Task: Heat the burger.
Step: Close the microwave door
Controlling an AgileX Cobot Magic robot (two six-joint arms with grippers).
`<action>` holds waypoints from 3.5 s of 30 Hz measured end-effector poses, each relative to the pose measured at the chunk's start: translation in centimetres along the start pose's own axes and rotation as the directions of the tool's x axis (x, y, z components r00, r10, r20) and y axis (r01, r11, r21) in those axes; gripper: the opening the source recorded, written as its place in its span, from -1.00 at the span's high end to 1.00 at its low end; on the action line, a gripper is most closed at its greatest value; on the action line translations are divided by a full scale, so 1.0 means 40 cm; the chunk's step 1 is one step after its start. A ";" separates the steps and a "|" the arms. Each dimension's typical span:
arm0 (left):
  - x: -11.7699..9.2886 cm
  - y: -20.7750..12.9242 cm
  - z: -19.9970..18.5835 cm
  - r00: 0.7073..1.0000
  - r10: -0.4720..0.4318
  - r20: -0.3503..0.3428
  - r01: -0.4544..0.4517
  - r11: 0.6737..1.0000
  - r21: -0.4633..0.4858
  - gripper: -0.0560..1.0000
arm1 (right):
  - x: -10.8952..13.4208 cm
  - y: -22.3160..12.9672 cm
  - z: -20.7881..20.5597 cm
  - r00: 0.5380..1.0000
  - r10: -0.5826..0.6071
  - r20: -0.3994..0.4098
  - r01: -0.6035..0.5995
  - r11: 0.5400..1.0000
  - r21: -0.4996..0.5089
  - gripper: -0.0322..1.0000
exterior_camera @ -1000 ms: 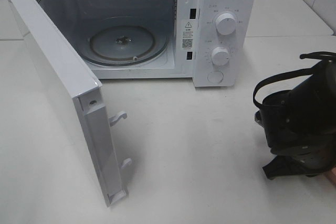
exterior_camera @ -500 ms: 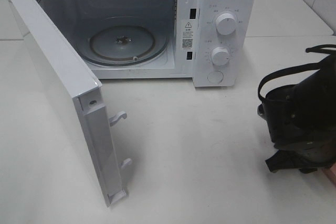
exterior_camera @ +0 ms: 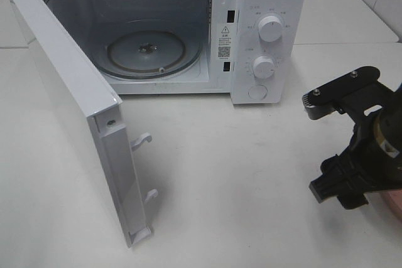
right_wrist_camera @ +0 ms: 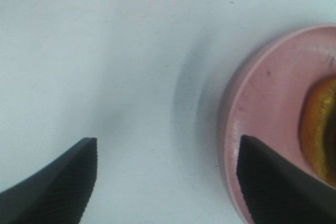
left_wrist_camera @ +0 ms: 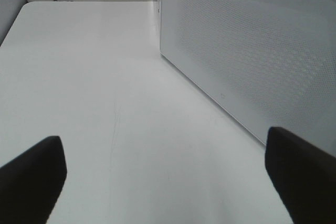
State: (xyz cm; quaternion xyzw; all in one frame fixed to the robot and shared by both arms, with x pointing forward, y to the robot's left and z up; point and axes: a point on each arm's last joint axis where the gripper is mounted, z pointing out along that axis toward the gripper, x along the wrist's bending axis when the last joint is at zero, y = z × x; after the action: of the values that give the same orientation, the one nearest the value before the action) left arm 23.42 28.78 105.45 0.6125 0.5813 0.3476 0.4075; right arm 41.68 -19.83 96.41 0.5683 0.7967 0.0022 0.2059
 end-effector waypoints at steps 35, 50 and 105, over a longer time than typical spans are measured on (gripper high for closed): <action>0.000 0.000 0.000 1.000 0.000 0.000 0.000 1.000 0.000 -0.94 | -0.174 -0.328 -0.248 0.945 0.060 -0.321 -0.183 0.913 -0.366 -0.55; 0.000 0.000 0.000 1.000 0.000 0.000 0.000 1.000 0.000 -0.94 | -0.188 -0.466 -0.284 0.910 0.299 -0.286 -0.414 0.682 -0.603 -0.55; 0.000 0.004 0.001 1.000 -0.002 0.002 0.002 1.000 0.005 -0.94 | -0.186 -0.470 -0.285 0.908 0.315 -0.277 -0.419 0.673 -0.610 -0.54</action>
State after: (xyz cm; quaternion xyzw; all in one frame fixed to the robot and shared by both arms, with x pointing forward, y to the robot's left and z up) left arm 23.52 28.77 105.60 0.6133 0.5823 0.3453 0.4069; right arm 22.91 -30.60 104.80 0.6061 0.6262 0.3653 0.3273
